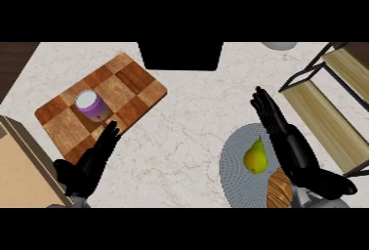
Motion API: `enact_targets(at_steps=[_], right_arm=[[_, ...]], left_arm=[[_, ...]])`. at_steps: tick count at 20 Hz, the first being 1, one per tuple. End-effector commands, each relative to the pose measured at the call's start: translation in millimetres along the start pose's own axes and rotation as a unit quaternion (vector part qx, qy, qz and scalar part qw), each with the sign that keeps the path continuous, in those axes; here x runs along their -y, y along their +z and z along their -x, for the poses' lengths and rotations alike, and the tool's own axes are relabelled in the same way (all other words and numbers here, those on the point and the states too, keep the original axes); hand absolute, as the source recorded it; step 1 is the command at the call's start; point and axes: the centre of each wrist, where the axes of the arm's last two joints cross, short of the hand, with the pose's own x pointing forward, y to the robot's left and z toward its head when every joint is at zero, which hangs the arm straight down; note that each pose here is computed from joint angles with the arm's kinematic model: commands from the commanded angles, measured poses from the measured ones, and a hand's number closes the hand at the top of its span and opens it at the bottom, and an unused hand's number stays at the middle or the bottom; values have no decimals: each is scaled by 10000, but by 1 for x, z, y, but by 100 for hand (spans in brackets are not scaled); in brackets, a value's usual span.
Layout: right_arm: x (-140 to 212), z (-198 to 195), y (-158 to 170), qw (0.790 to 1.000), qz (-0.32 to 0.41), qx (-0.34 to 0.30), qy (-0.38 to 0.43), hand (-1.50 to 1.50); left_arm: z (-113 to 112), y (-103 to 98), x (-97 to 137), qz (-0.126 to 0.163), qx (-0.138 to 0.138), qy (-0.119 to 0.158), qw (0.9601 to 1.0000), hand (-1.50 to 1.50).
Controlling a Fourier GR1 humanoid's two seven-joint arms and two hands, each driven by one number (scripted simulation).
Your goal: Pick the croissant from the placemat and place it in the tiered shelf
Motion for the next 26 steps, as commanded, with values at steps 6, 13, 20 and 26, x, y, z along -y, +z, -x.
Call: enact_targets(at_steps=[6,13,20,26], right_arm=[[113,-16,47,9516,2620,-209,1591,150],[141,-12,121,9338,3575,-146,1,-150],[121,-62,147,9615,2307,-1289,759,-150],[132,-97,137,9012,1149,-2940,2970,-150]], left_arm=[[-79,-13,-70,-1290,918,-519,9860,0],[-98,-25,-53,-1019,551,-289,9928,0],[-118,-31,-50,-932,608,-415,9929,0],[-122,-36,-46,-799,594,-434,9941,0]])
